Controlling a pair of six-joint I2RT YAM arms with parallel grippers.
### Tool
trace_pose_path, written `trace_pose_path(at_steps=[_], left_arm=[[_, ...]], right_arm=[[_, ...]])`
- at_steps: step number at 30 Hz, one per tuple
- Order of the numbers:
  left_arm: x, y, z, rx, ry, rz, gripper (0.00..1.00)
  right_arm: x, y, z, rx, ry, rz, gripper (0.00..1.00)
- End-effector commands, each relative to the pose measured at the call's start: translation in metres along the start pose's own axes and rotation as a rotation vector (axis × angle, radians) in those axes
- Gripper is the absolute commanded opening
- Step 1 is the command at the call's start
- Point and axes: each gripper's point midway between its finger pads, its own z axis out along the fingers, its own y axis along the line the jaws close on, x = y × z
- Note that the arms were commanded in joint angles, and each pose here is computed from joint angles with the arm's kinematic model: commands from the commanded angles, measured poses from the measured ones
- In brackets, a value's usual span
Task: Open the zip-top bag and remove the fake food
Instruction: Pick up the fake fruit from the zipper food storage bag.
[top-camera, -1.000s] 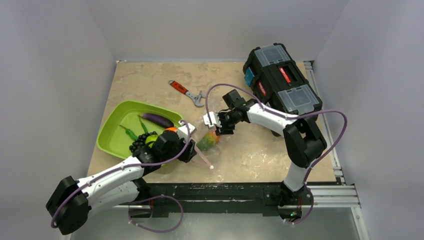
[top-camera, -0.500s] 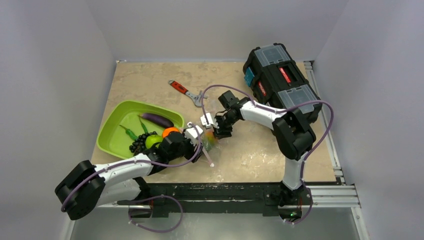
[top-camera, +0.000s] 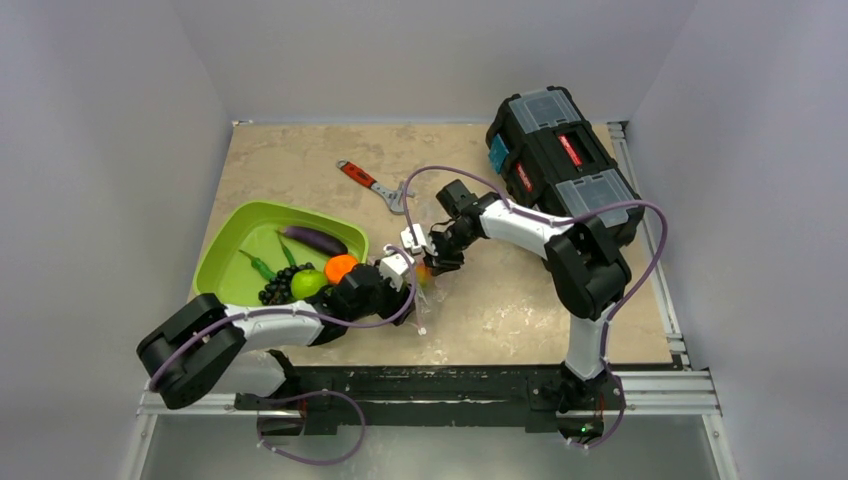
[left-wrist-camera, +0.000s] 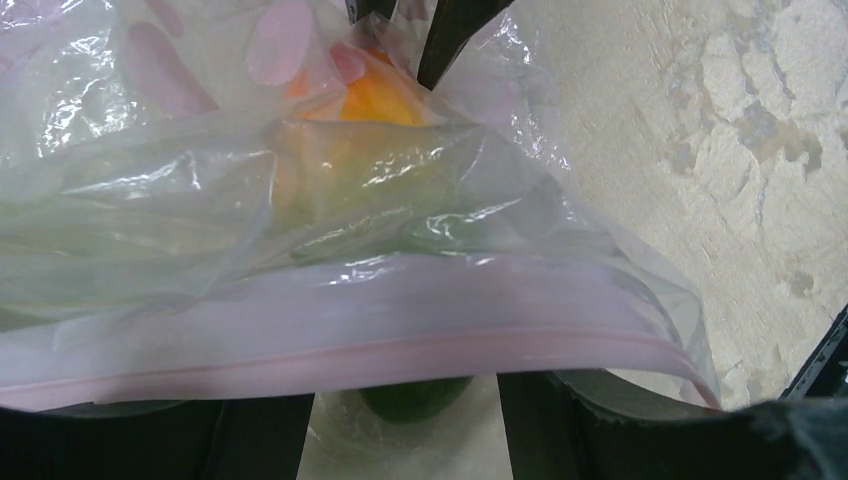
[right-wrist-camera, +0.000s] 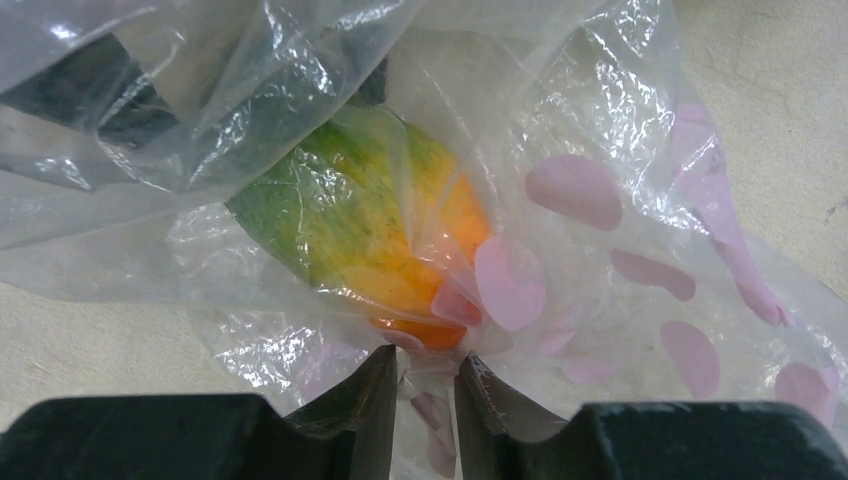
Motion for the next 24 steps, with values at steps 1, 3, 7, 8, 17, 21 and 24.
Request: trace_pose_path(at_steps=[1,3,7,8,17,21,24], left_arm=[[-0.025,0.002,0.01,-0.041,-0.084,-0.059,0.61],[-0.026,0.001,0.012,-0.041,-0.087,-0.07,0.61],[-0.026,-0.001,0.017,-0.039,-0.092,-0.092,0.61],[-0.027,0.0,0.018,-0.042,-0.096,-0.096,0.61],[-0.035,0.0,0.021,-0.047,-0.139,-0.128,0.61],[-0.038,-0.004,0.022,-0.032,-0.14,-0.144,0.6],[-0.034,-0.002,0.024,-0.046,-0.125,-0.159,0.55]], right_arm=[[-0.018,0.006,0.003,-0.046,-0.061,0.017,0.23],[-0.018,0.008,0.006,-0.062,-0.066,0.029,0.19],[-0.019,0.013,0.011,-0.09,-0.066,0.044,0.08],[-0.019,0.014,0.012,-0.093,-0.064,0.043,0.06],[-0.02,0.017,0.015,-0.111,-0.065,0.053,0.02],[-0.02,0.017,0.014,-0.109,-0.064,0.055,0.02],[-0.021,0.016,0.013,-0.105,-0.063,0.054,0.02]])
